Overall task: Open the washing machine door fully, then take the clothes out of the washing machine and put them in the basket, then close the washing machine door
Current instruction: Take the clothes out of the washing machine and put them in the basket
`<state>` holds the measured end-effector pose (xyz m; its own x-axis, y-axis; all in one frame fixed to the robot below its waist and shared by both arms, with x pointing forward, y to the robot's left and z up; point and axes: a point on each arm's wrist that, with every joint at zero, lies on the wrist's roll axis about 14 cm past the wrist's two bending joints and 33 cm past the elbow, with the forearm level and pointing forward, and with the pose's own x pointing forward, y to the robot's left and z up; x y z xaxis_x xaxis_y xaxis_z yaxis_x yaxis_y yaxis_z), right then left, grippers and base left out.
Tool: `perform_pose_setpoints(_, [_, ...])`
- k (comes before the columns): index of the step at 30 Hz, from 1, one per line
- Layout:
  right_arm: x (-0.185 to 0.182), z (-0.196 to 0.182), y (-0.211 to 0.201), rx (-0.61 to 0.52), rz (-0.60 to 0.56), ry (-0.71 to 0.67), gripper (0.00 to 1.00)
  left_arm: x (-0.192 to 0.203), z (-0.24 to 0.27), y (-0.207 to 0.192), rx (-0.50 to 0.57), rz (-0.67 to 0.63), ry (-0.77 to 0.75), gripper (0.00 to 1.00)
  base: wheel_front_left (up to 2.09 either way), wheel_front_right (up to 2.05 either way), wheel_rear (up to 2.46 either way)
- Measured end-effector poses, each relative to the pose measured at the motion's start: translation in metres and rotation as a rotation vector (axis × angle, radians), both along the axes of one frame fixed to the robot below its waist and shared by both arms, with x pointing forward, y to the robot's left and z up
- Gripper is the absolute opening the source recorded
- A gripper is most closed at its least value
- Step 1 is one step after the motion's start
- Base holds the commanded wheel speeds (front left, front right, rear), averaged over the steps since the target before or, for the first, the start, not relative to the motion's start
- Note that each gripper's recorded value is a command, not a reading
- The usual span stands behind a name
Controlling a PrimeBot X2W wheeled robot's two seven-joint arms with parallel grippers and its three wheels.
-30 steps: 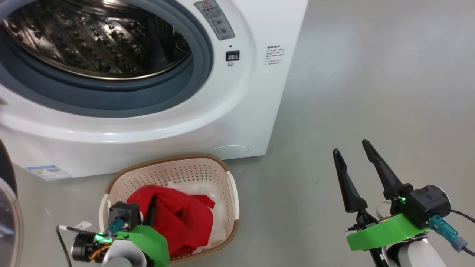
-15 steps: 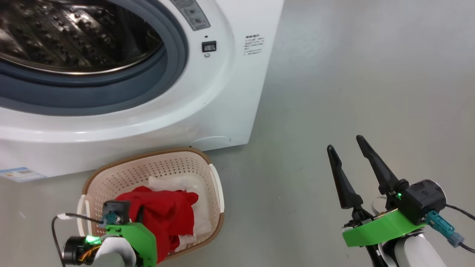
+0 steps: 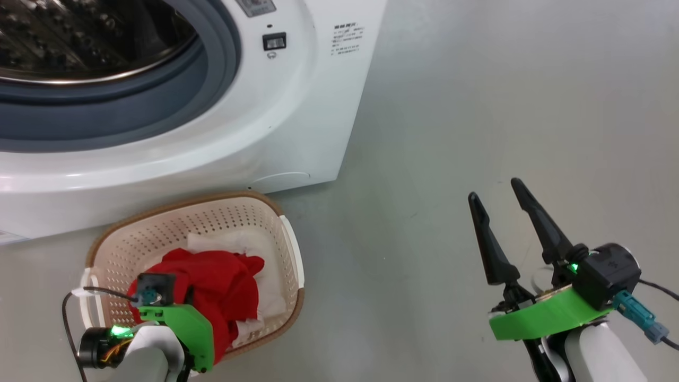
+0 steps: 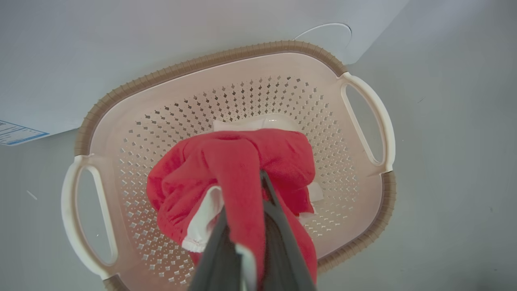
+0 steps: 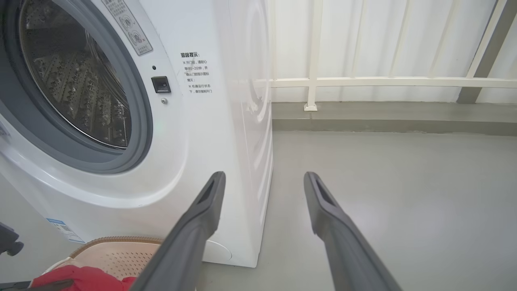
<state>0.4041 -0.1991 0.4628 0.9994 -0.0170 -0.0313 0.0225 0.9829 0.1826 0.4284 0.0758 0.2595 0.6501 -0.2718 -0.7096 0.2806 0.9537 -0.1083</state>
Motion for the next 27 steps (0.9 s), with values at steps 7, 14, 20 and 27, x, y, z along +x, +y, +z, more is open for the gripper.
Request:
perform_pose_setpoints(7, [0.004,-0.006,0.0,-0.002,0.002,0.014,1.0,-0.005,-0.012,0.004,0.02,0.01,0.039,1.0,0.0,0.0,0.0])
perform_pose_setpoints(14, [0.01,-0.002,0.003,0.001,0.013,-0.002,1.0,-0.004,-0.011,0.01,0.032,0.025,0.042,1.0,0.0,0.0,0.0])
perform_pose_setpoints(20, [0.01,0.003,0.005,0.007,0.018,-0.016,1.0,0.009,0.003,0.009,0.026,0.027,-0.009,1.0,0.0,0.0,0.0])
perform_pose_setpoints(27, [0.011,0.011,0.011,0.015,0.034,-0.041,1.0,0.022,0.027,0.009,-0.02,0.061,-0.09,1.0,0.0,0.0,0.0])
